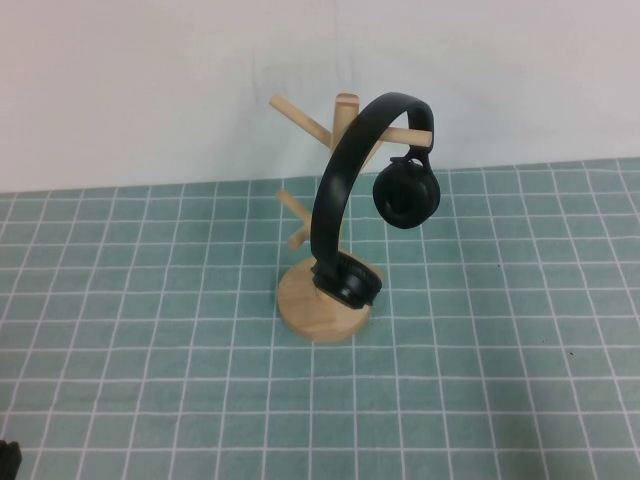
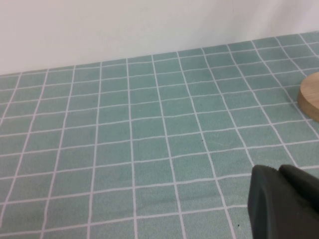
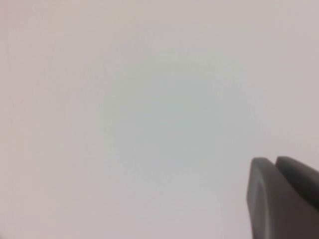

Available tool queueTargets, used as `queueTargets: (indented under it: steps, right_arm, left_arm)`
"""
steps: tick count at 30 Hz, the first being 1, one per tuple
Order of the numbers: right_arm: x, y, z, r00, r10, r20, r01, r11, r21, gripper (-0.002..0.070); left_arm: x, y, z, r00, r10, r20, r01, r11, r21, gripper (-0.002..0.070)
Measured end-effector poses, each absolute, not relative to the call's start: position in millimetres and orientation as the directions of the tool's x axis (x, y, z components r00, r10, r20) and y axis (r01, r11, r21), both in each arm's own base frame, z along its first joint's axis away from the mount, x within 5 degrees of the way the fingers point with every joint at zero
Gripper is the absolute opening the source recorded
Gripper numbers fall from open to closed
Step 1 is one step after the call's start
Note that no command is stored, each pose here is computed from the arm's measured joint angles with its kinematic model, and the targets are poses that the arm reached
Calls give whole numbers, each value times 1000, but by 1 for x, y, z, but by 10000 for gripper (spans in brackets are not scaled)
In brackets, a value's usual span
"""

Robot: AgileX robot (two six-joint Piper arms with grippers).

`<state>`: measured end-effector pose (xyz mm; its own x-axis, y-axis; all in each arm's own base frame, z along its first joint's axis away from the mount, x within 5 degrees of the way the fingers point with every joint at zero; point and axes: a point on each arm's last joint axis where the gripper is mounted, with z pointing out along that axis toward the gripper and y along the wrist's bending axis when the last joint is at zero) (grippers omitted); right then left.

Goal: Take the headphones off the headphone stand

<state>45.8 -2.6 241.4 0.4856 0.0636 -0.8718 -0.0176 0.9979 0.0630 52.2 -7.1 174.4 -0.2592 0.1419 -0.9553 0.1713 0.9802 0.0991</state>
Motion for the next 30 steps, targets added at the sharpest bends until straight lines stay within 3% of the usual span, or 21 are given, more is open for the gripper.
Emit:
queueTargets:
  steps: [6,10,15,18,22,26,30]
  right_arm:
    - [33,-5,259,677,72,-733,-17,996,82,-6]
    - [25,-6,267,755,177,-631,-100,983,156,-6]
    - [9,-1,309,799,228,-557,-189,974,129,-6]
    - [-4,1,348,753,283,-594,-245,958,145,-6]
    - [-4,0,393,592,303,-747,-217,952,214,-6]
    - [34,1,393,309,296,-904,-123,955,271,-6]
    - [75,1,373,45,258,-965,-29,966,257,-6]
  left_arm:
    - [52,-7,174,-259,142,-955,171,980,99,-6]
    - [52,-7,174,-259,142,-955,171,980,99,-6]
    - [52,-7,174,-259,142,-955,171,980,99,-6]
    - [52,-7,174,-259,142,-955,171,980,99,-6]
    - [52,-7,174,-259,142,-955,171,980,99,-6]
    - [52,-7,174,-259,142,-955,171,980,99,-6]
    - [52,-7,174,-259,142,-955,171,980,99,-6]
